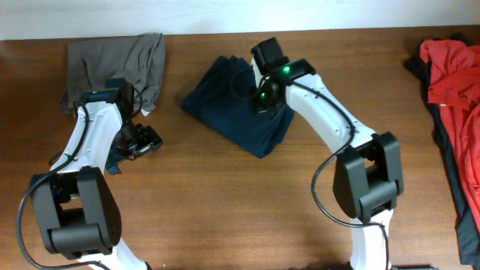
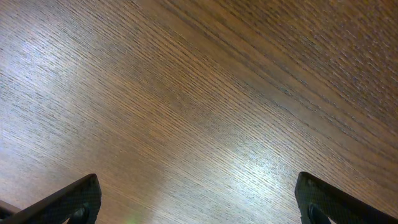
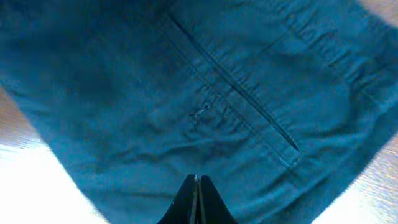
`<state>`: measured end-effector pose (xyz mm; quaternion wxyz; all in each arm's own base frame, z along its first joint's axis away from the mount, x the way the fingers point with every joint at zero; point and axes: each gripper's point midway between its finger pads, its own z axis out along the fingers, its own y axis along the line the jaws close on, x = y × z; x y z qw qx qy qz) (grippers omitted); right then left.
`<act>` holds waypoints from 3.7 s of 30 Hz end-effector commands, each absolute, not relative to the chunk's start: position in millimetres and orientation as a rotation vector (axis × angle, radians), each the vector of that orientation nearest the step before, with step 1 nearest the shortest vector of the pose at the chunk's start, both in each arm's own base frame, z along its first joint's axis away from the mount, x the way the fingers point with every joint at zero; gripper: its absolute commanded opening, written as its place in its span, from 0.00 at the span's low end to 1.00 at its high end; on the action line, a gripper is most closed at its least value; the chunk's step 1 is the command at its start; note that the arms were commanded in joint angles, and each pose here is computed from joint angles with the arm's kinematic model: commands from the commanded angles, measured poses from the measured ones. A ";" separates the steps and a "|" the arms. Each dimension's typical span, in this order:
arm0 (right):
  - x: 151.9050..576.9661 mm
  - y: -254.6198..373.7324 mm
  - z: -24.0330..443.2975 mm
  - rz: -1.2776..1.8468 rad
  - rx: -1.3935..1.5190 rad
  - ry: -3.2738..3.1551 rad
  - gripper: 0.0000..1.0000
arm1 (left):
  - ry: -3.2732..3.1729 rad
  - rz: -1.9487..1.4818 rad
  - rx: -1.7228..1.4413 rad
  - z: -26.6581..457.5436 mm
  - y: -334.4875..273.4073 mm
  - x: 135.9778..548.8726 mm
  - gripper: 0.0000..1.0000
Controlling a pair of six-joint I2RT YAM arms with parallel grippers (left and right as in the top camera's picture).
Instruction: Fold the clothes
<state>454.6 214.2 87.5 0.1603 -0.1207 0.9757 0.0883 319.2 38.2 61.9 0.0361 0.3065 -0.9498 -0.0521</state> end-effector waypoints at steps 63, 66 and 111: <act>449.3 274.5 174.4 0.458 -0.274 2.635 0.04 | -3.033 0.066 0.728 69.6 11.7 333.6 0.64; 462.9 278.9 159.9 0.463 -0.266 2.621 0.04 | -3.073 0.078 0.709 82.9 8.7 333.6 0.64; 509.5 244.9 27.0 0.635 -0.116 2.791 0.04 | -3.048 -0.073 0.273 -4.9 -52.5 347.8 0.80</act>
